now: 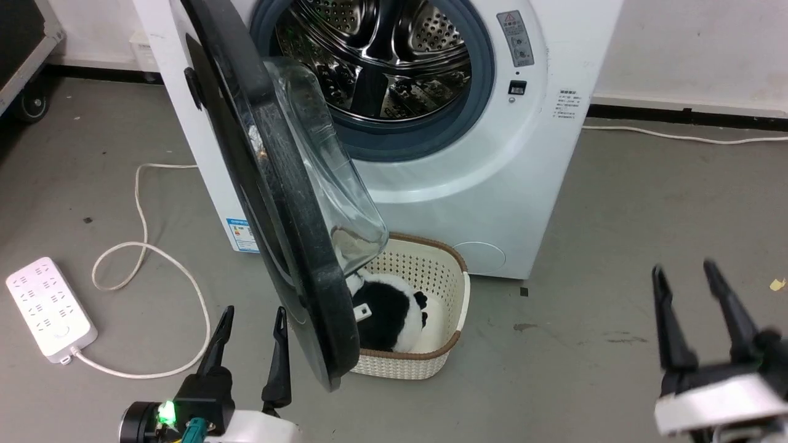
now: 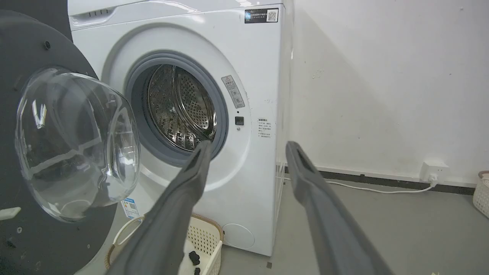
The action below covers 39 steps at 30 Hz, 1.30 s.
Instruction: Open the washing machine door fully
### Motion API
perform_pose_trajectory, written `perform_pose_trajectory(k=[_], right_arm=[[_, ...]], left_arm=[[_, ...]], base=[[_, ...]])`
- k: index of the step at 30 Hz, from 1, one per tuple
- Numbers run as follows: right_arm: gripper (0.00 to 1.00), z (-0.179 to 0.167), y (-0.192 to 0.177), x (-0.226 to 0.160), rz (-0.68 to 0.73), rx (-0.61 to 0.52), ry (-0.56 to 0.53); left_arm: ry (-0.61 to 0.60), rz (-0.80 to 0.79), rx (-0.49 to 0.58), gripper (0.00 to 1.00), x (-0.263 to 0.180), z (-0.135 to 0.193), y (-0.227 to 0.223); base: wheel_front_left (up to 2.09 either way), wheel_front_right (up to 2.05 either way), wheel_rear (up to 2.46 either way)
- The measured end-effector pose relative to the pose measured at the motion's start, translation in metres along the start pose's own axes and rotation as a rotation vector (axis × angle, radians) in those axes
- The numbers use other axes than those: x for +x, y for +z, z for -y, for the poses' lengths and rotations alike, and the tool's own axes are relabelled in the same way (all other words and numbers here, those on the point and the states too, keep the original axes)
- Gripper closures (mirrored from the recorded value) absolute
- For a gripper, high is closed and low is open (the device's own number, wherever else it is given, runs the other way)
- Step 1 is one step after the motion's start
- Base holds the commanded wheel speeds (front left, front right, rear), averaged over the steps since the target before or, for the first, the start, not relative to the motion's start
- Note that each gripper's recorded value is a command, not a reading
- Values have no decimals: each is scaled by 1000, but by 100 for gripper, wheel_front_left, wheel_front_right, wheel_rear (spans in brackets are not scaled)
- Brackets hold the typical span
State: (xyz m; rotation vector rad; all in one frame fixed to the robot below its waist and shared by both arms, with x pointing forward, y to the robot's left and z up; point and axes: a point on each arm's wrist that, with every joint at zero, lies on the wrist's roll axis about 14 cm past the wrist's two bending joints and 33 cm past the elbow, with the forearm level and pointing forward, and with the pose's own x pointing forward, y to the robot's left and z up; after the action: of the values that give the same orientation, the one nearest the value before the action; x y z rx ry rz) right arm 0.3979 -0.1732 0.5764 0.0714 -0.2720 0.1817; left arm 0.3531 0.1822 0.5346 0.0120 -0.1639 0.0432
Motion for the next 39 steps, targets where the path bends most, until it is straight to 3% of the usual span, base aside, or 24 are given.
perform_pose_trajectory(k=[9, 24, 25, 26, 31, 39], right_arm=[[0, -7, -28, -46, -106, -90, -56], [0, -7, -49, -55, -176, -62, -72], [0, -6, -50, -56, -179, -58, -74], [0, -6, -51, -56, -181, -53, -77], [0, -5, -52, -55, -180, -37, -83], [0, -7, -47, -54, -164, -28, -82]], left_arm=[[-39, -58, -14, 0, -6, 9, -18], [-38, -71, 3, 0, -5, 9, -22], [-39, -73, 4, 60, -5, 9, -23], [-40, -74, 4, 100, -5, 10, -23], [-21, -21, 10, 100, 1, 5, -7], [134, 336, -20, 100, 14, -36, 106]], base=[[0, 0, 0], [0, 0, 0], [0, 0, 0], [0, 0, 0], [0, 0, 0], [0, 0, 0]])
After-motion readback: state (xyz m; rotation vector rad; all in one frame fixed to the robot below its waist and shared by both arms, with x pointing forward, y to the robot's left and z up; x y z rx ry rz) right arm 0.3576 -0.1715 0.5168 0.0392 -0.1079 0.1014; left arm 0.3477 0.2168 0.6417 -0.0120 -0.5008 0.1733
